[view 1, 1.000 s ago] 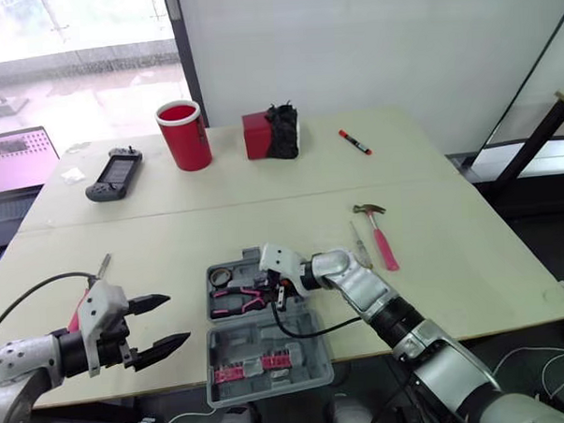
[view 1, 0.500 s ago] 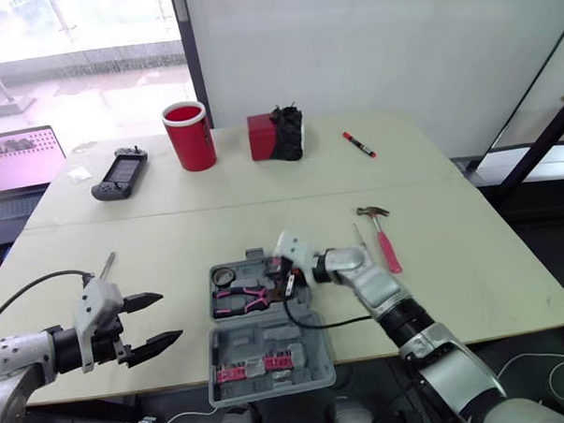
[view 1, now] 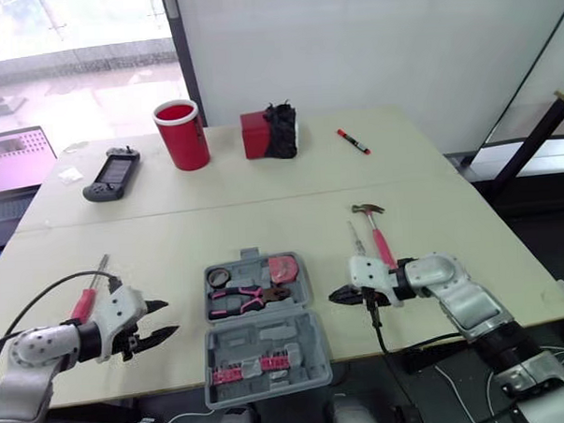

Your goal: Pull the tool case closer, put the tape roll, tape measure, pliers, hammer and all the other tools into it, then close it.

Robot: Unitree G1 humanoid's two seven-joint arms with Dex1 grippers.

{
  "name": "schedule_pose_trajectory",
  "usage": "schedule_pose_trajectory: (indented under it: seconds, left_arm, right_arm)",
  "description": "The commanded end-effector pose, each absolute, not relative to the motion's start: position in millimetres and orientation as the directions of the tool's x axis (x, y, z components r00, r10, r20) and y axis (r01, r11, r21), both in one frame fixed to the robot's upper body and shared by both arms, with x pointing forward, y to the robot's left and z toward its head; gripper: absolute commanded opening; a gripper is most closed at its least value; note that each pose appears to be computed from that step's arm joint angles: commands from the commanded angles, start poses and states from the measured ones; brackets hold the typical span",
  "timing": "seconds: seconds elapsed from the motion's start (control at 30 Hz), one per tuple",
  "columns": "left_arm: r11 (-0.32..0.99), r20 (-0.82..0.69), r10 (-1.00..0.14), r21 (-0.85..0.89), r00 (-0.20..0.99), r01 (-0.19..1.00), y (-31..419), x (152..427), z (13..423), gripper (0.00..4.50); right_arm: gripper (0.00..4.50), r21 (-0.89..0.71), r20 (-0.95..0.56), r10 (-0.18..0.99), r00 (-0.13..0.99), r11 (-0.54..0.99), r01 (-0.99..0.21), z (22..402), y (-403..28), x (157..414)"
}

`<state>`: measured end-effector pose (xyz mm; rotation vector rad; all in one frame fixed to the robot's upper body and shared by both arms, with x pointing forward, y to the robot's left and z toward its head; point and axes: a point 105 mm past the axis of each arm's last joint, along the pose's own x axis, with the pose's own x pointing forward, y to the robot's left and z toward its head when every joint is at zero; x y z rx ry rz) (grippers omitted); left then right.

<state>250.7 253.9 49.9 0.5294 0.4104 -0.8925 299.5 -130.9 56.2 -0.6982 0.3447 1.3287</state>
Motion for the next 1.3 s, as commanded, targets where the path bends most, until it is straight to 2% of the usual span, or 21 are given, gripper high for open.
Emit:
schedule_pose_trajectory:
  seconds: [0.03,0.07,0.37,0.5,0.63,0.77,0.87,1.17,1.3]
  left_arm:
    - [0.485,-0.576,-0.617,0.26,0.537,0.835,249,250,35,0.59]
    - [0.482,-0.574,-0.622,0.256,0.533,0.838,246,251,33,0.03]
    - [0.457,-0.544,-0.683,0.204,0.488,0.866,214,258,14,0.03]
    - [0.4,-0.534,-0.732,0.165,0.423,0.901,191,255,7,0.03]
    - [0.388,-0.509,-0.758,0.152,0.409,0.909,179,261,10,0.03]
    - [0.357,-0.447,-0.824,0.069,0.348,0.932,159,258,22,0.03]
    - [0.389,-0.404,-0.834,0.049,0.375,0.92,153,267,32,0.03]
    - [0.468,-0.502,-0.735,0.111,0.456,0.877,165,291,19,0.03]
    - [0.488,-0.488,-0.72,0.149,0.493,0.86,158,308,22,0.03]
  right_arm:
    - [0.0,-0.296,-0.581,0.781,0.23,0.06,-0.953,54,-120,299]
    - [0.0,-0.296,-0.579,0.782,0.231,0.062,-0.953,53,-118,299]
    - [0.0,-0.281,-0.574,0.79,0.216,0.057,-0.958,44,-103,307]
    - [0.0,-0.275,-0.565,0.802,0.195,0.04,-0.961,44,-94,306]
    - [0.0,-0.259,-0.55,0.818,0.167,0.023,-0.966,45,-86,300]
    - [0.0,-0.255,-0.539,0.824,0.173,0.037,-0.966,49,-84,302]
    - [0.0,-0.256,-0.526,0.829,0.191,0.06,-0.965,53,-84,307]
    - [0.0,-0.282,-0.543,0.8,0.255,0.113,-0.953,53,-92,327]
    - [0.0,-0.296,-0.549,0.779,0.301,0.156,-0.942,52,-94,343]
